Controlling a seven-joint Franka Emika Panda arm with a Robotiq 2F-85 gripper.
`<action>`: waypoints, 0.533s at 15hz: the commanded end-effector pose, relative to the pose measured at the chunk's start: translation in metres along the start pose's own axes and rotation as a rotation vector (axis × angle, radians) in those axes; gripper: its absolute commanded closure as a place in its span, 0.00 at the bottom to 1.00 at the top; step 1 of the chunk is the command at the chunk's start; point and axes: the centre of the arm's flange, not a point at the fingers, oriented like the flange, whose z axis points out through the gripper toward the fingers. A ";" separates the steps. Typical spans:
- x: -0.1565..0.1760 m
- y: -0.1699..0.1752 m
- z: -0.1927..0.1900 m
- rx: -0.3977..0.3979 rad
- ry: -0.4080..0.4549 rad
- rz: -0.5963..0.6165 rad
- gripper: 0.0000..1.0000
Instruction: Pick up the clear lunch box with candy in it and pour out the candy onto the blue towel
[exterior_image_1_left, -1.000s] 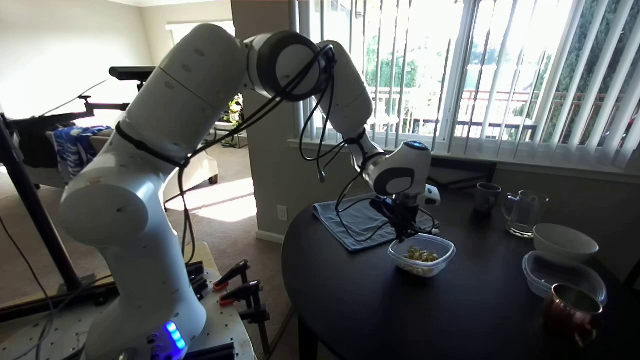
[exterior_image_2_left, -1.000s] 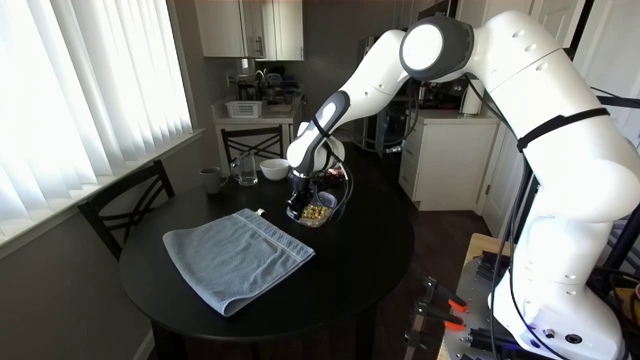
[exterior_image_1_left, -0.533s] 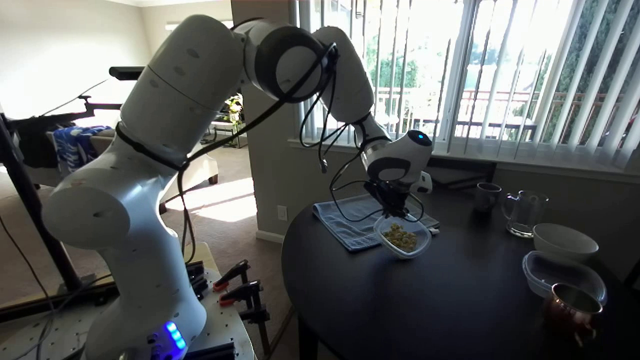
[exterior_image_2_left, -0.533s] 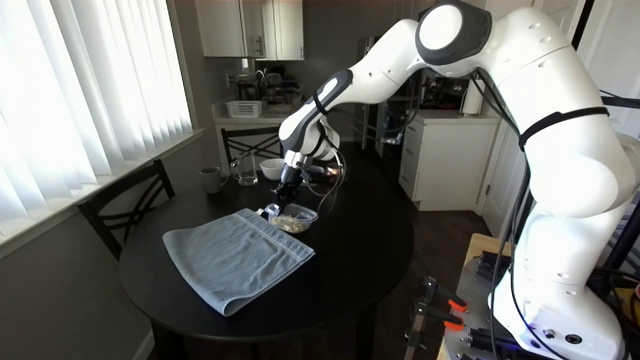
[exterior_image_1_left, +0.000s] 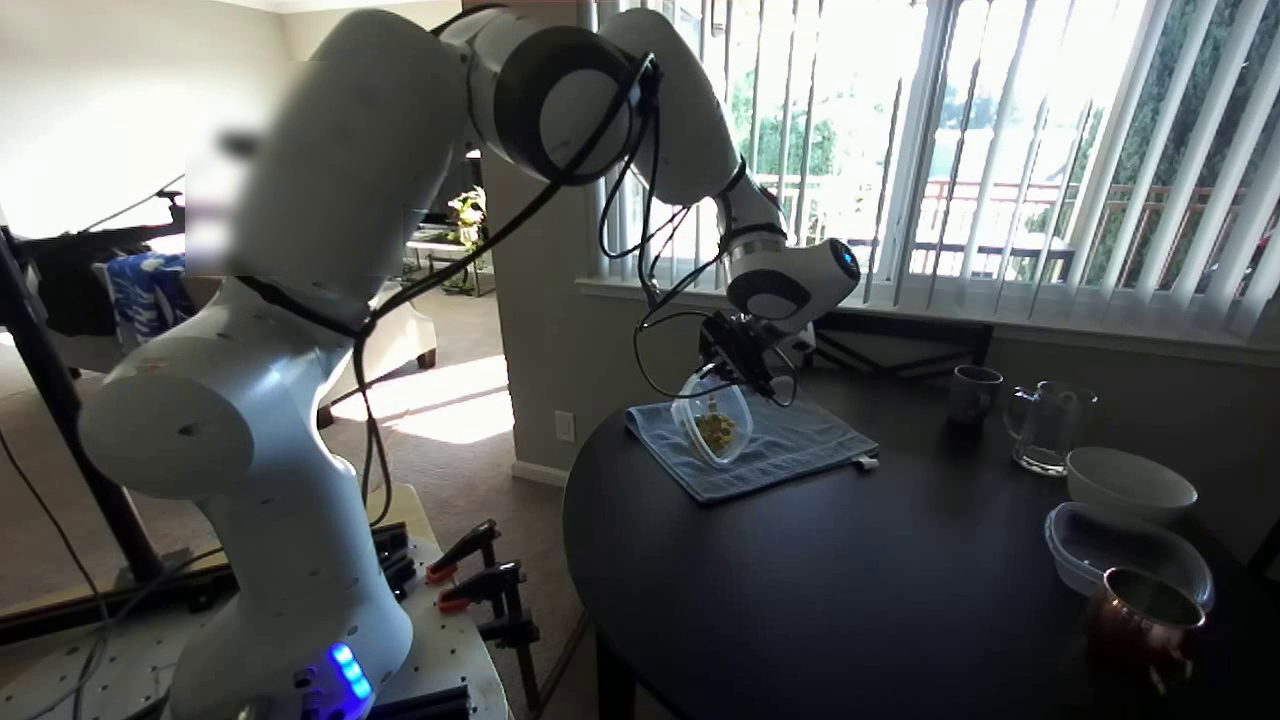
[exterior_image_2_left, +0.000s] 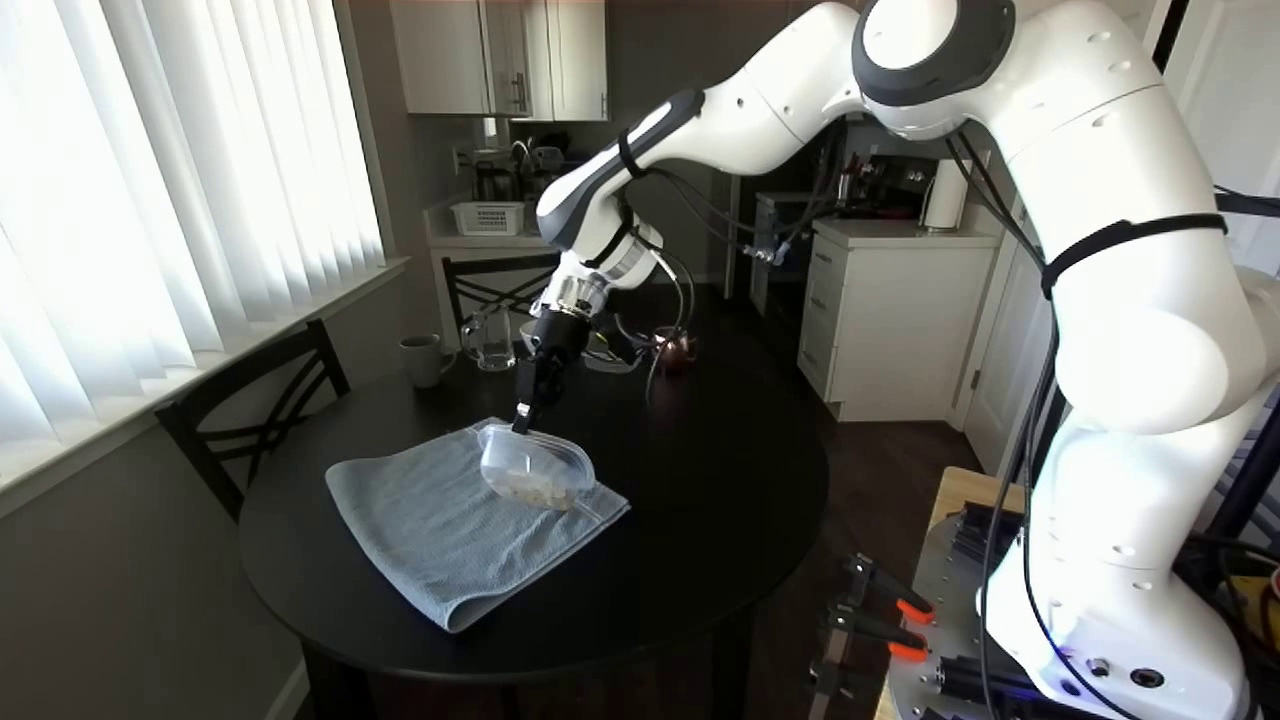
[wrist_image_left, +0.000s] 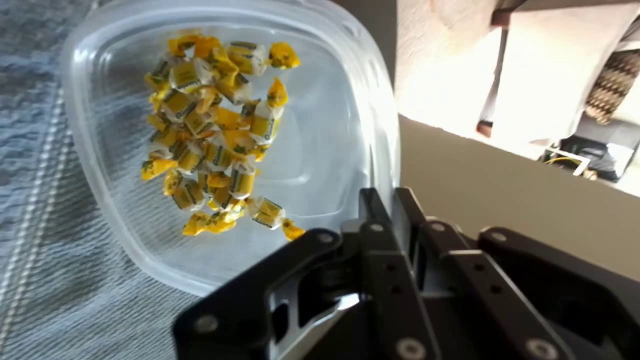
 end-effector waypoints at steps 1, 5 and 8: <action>0.007 -0.010 0.008 0.147 -0.126 -0.063 0.98; 0.018 -0.019 0.017 0.302 -0.295 -0.120 0.98; 0.024 -0.021 0.020 0.421 -0.406 -0.160 0.98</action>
